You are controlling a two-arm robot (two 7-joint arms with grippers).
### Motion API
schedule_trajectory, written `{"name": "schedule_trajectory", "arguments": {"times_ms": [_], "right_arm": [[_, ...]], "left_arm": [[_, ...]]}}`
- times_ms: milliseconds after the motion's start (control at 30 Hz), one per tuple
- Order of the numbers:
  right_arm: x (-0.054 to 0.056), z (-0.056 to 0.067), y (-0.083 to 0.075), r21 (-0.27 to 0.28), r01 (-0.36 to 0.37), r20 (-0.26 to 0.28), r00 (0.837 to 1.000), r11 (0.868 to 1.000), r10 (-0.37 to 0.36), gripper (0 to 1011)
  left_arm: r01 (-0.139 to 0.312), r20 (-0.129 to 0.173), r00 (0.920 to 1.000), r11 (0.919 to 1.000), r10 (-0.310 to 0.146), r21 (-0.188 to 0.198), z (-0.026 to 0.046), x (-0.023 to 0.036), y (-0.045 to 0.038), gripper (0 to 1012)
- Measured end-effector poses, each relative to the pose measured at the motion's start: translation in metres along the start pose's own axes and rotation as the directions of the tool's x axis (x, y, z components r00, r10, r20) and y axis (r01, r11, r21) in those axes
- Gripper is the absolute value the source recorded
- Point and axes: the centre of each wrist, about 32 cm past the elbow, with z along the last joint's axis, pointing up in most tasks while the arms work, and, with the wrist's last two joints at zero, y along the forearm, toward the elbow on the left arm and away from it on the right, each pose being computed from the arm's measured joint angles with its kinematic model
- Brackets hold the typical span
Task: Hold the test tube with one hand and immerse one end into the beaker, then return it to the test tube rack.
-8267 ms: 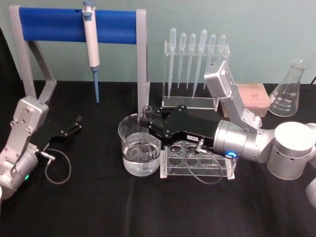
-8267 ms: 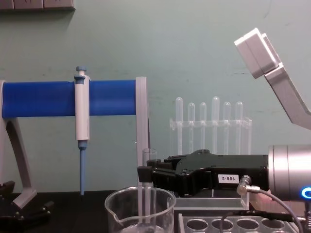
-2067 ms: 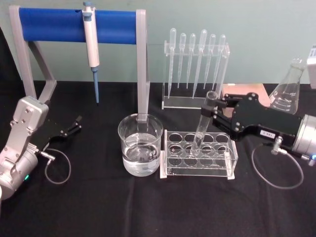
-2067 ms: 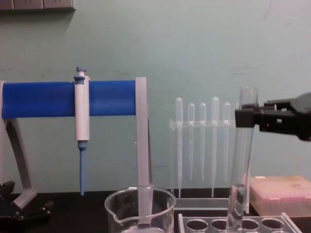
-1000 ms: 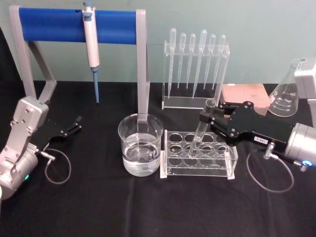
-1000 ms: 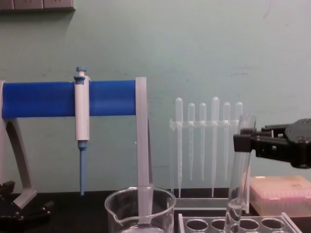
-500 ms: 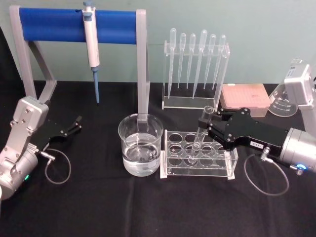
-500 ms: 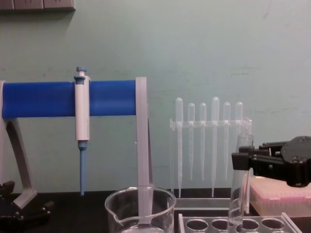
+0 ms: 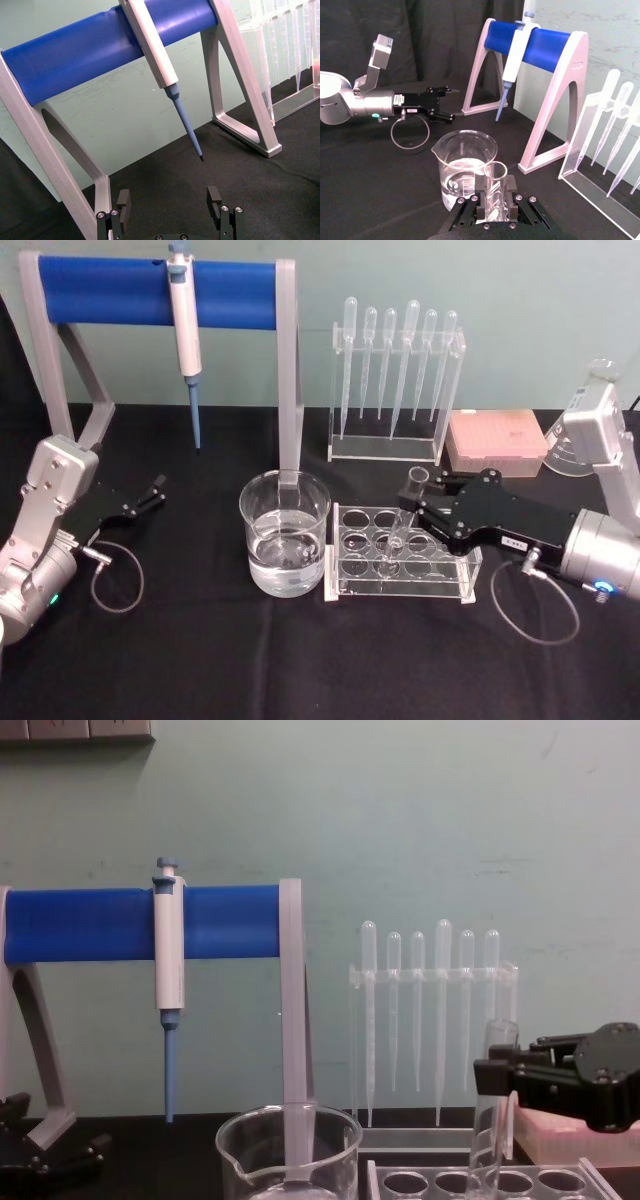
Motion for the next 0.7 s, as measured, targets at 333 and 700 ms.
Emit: {"name": "schedule_trajectory", "arguments": {"times_ms": [333, 700], "right_arm": [[-0.0014, -0.0011, 0.0008, -0.004, -0.002, 0.006, 1.000, 1.000, 0.002, 242], [-0.0009, -0.0004, 0.0006, -0.001, -0.001, 0.006, 1.000, 1.000, 0.001, 408]], "left_arm": [[0.000, 0.000, 1.0000, 1.0000, 0.000, 0.000, 0.0000, 0.0000, 0.0000, 1000], [0.000, 0.000, 1.0000, 1.0000, 0.000, 0.000, 0.0000, 0.0000, 0.0000, 1000]]}}
